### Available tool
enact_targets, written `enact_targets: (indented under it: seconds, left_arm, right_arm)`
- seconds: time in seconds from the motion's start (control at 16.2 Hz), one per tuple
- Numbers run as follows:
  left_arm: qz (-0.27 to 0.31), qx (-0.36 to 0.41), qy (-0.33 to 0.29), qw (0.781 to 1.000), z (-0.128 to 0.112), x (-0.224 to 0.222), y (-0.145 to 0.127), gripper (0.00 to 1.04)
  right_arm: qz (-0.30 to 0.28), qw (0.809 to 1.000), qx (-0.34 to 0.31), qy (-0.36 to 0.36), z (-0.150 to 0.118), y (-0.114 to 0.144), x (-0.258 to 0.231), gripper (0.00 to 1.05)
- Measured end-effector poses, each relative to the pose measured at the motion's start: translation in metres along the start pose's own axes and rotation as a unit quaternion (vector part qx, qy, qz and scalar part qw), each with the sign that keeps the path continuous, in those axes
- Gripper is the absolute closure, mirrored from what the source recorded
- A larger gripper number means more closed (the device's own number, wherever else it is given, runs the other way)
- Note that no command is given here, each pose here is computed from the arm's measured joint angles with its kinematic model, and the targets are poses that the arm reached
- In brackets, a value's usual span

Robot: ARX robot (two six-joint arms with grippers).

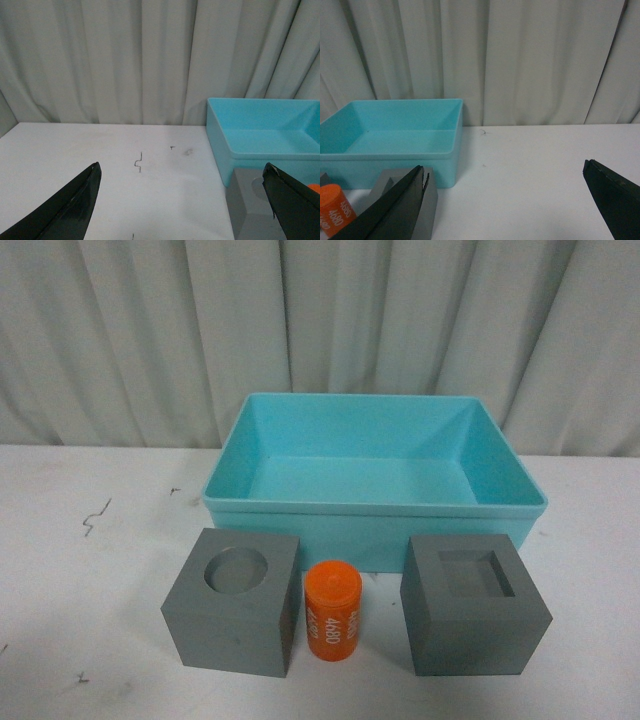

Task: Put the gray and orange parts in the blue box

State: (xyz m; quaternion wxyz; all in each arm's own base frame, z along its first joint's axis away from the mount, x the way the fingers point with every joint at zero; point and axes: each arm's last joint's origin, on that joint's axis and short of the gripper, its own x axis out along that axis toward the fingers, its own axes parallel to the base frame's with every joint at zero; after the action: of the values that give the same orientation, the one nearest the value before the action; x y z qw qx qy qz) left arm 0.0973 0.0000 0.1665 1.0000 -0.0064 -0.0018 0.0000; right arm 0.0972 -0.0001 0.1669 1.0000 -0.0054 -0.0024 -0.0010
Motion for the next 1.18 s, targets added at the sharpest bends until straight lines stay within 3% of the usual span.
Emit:
enact_targets:
  seconds: [0.74, 0.87, 0.99, 1.11, 1.18]
  left_arm:
    - [0.0, 0.0, 0.0, 1.0, 0.0, 0.0, 0.0, 0.07]
    - [0.0, 0.0, 0.0, 1.0, 0.0, 0.0, 0.0, 0.07]
    - [0.0, 0.0, 0.0, 1.0, 0.0, 0.0, 0.0, 0.07]
    - [0.0, 0.0, 0.0, 1.0, 0.0, 0.0, 0.0, 0.07]
    - [0.0, 0.0, 0.0, 1.0, 0.0, 0.0, 0.0, 0.07]
  right_arm:
    - [0.0, 1.0, 0.0, 0.0, 0.0, 0.0, 0.0, 0.06]
    - [-0.069, 0.997, 0.008, -0.016, 0.008, 0.0, 0.008, 0.06]
    - [-0.097, 0.995, 0.013, -0.005, 0.013, -0.006, 0.021, 0.06]
    - [-0.071, 0.997, 0.039, -0.01, 0.04, -0.009, 0.054, 0.06]
    - [-0.041, 0.996, 0.072, 0.043, 0.059, -0.011, 0.101, 0.06]
